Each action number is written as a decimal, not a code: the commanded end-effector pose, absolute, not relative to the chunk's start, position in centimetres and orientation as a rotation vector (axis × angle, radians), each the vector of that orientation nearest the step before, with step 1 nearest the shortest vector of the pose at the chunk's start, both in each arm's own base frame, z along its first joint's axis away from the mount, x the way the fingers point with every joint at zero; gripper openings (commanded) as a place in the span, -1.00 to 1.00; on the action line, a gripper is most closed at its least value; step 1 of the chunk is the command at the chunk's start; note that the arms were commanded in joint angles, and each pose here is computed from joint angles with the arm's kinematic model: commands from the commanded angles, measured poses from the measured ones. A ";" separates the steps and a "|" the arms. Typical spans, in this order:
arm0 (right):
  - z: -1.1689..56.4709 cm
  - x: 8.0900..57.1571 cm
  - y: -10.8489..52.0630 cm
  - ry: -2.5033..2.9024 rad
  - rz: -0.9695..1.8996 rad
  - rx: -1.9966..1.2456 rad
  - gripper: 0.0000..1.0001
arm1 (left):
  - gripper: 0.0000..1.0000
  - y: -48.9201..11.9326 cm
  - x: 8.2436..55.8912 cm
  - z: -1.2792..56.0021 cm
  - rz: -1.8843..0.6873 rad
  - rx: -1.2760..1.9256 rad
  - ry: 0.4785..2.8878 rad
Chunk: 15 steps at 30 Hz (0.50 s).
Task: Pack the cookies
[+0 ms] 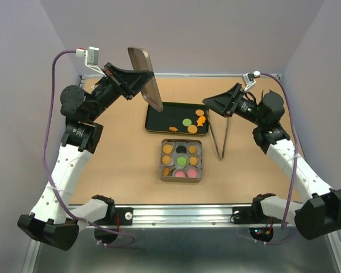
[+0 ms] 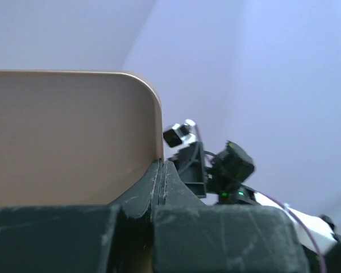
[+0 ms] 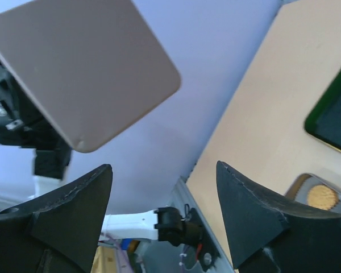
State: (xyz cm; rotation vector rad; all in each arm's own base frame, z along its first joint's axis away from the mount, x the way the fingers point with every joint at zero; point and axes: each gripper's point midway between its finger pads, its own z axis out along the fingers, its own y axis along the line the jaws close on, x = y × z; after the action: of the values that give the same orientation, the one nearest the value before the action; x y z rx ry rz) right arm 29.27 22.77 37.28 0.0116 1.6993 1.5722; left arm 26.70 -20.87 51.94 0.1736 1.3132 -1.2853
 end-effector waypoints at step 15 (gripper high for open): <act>40.1 27.0 23.2 1.340 2.083 -0.058 0.78 | -1.00 -19.3 13.4 53.0 -1.938 0.661 0.580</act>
State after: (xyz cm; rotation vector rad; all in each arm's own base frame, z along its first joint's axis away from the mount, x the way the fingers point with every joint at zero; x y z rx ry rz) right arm 28.41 23.84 38.99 -0.0318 1.4889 1.9147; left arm 23.44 -23.04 49.32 0.2681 1.1753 -1.9151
